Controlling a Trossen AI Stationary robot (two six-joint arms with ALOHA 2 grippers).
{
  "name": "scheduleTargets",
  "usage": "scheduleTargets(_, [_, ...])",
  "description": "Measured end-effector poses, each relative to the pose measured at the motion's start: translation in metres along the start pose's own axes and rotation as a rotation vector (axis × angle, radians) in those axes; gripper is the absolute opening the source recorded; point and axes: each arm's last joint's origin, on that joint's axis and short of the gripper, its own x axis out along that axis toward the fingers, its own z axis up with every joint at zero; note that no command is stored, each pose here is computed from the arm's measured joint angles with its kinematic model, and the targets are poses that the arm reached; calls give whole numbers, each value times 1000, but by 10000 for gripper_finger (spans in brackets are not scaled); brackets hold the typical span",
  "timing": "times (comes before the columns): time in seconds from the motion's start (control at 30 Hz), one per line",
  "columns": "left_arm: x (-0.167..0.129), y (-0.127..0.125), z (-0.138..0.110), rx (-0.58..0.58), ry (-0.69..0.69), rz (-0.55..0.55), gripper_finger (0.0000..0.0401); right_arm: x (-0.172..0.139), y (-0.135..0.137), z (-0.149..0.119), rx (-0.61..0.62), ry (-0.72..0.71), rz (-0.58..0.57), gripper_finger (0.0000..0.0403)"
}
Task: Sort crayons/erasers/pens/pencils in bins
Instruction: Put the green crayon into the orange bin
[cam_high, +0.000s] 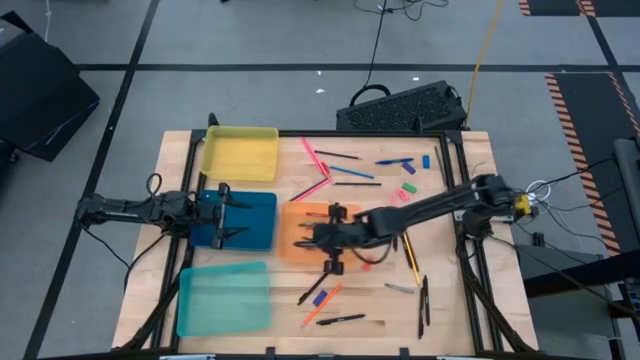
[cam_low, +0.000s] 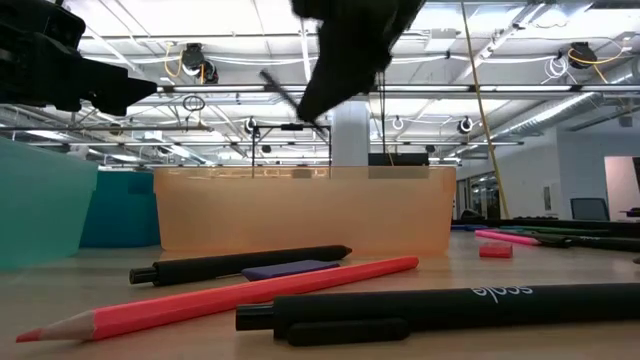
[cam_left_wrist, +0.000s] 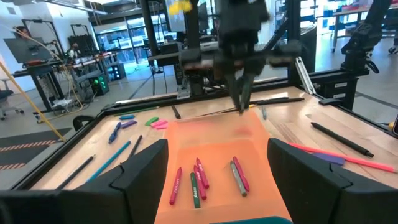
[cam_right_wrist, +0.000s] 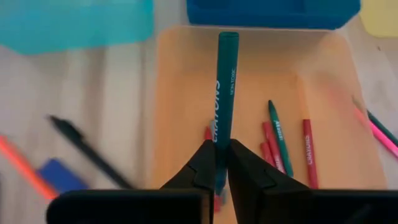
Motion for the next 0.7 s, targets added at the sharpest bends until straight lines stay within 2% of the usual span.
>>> scheduleTargets(0.3, [0,0,0,0,0,0,274,50,-11,-18,-38,122,-44,29])
scheduleTargets(0.5, [0,0,0,0,0,0,274,54,-10,-20,-69,126,-42,45])
scheduleTargets(0.7, [0,0,0,0,0,0,274,53,-5,-21,-84,126,-35,86])
